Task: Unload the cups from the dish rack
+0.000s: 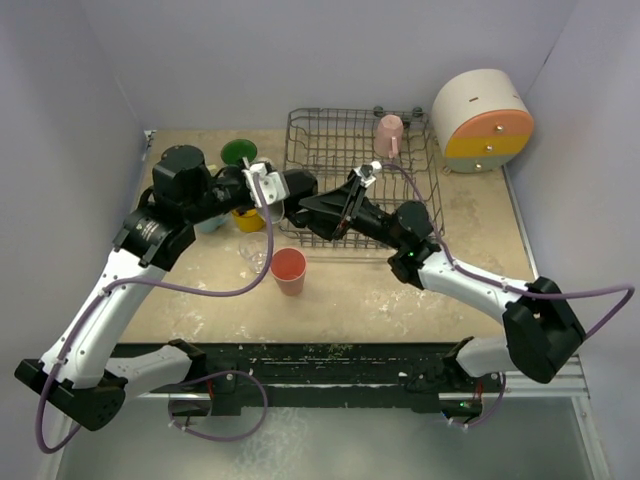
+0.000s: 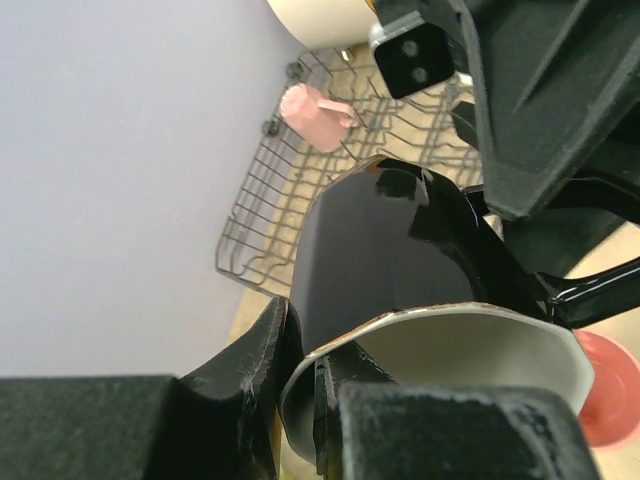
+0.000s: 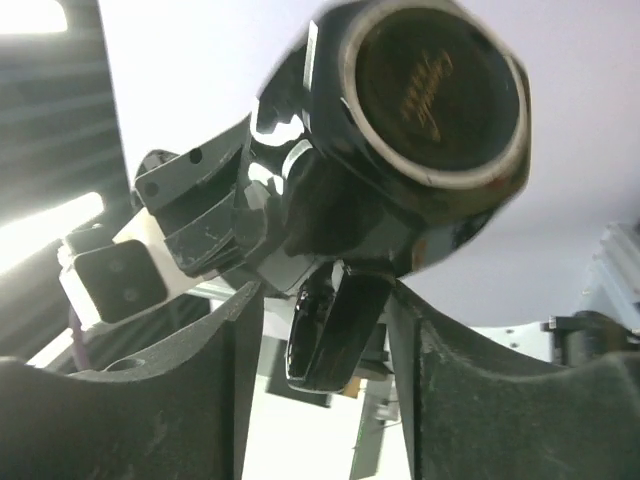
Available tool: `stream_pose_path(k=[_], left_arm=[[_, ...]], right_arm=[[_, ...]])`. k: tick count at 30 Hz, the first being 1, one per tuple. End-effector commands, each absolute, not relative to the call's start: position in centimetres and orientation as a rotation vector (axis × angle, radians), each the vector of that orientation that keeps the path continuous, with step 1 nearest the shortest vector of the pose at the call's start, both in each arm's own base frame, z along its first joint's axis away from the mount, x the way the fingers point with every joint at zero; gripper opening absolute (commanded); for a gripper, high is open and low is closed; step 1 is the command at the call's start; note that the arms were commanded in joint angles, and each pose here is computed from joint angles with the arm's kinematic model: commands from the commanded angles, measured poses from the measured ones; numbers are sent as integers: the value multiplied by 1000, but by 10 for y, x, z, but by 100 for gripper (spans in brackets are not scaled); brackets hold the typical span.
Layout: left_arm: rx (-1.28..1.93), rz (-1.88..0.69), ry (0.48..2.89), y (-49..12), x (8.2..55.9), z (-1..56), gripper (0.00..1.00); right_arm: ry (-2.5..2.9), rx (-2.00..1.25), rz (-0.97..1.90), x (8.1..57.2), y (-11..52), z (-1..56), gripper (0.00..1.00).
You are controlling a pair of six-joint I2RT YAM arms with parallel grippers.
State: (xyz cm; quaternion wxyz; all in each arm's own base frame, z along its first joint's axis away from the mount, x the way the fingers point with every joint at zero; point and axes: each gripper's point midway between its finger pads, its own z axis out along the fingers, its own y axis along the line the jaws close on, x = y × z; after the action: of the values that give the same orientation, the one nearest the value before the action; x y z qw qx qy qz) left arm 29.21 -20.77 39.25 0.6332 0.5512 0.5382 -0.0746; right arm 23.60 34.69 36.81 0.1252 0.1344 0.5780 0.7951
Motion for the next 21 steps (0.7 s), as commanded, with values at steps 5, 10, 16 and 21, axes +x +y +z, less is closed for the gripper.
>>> stream_pose_path(k=[5,10,16,21], left_arm=[[1265,-264,1268,-212,274,401,0],[1529,-534,1426,-260,227,349,0],[1758,-589,1491,-290,203,295,0],[1947,-531,1566,-307,215,238,0]], right_arm=[[1844,99,1835,273,305,342,84],[2018,144,1140,348,202,303,92],[2093,227,671,390,115,286,96],[2093,294,552,407,86,284,96]])
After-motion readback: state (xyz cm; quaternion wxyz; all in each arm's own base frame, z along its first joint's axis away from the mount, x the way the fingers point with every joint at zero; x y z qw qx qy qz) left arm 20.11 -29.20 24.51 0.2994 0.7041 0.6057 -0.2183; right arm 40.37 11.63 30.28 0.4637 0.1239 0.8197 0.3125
